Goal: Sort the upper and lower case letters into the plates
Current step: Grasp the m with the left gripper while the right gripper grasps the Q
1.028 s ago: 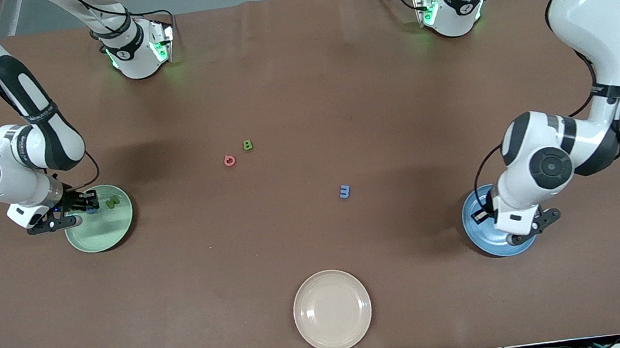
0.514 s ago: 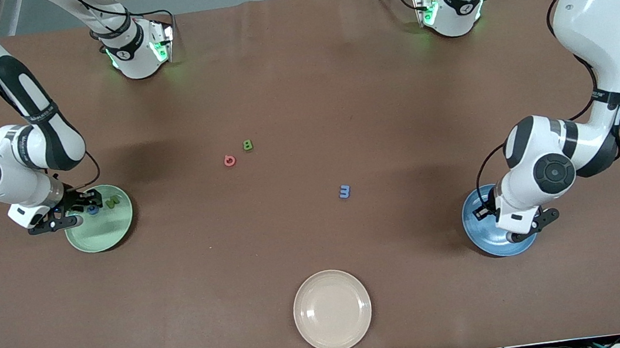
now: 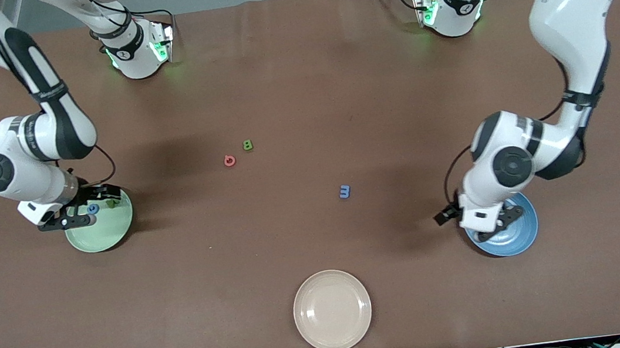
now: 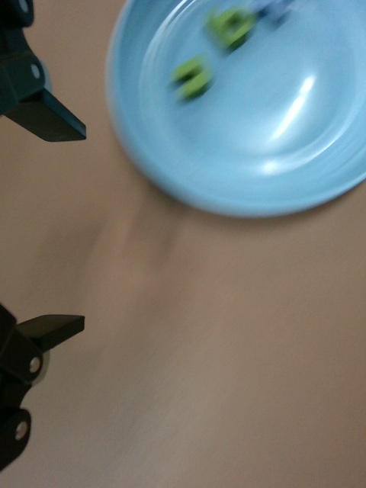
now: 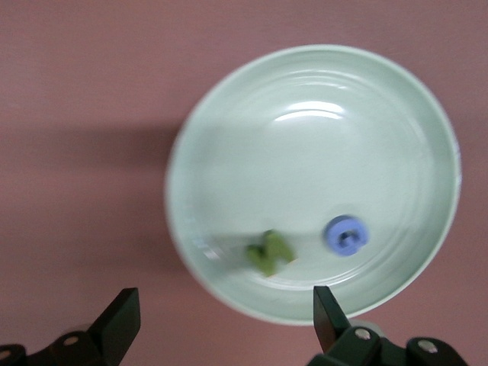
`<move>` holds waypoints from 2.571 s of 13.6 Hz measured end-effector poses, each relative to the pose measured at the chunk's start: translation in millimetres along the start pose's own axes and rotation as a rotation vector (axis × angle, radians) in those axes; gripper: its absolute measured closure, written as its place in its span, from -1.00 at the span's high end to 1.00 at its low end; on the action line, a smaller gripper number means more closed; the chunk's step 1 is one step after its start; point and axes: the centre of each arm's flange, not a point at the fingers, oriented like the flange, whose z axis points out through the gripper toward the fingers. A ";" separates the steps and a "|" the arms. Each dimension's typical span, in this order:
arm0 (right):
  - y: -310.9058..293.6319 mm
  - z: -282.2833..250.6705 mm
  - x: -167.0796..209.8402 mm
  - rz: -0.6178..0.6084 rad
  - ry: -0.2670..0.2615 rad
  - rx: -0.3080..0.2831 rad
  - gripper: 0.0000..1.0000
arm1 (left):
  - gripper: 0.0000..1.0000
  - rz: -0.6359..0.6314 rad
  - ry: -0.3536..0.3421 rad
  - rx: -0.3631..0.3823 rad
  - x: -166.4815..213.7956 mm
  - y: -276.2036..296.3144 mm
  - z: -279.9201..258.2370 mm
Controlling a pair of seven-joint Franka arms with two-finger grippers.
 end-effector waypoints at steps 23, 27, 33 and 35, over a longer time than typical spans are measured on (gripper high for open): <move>-296.6 76.6 -86.9 0.502 0.007 0.021 0.54 | 1.00 -0.603 -0.008 -0.039 -187.1 134.0 76.8; -301.5 88.1 -92.5 0.503 -0.006 0.003 0.52 | 0.80 -0.590 -0.009 -0.037 -197.6 138.2 78.2; -299.4 89.3 -91.7 0.507 -0.009 -0.001 0.17 | -0.03 -0.588 -0.006 -0.049 -198.3 142.8 72.9; -299.9 89.5 -92.2 0.505 -0.010 -0.002 -0.07 | -0.11 -0.590 -0.005 -0.056 -196.6 144.4 69.7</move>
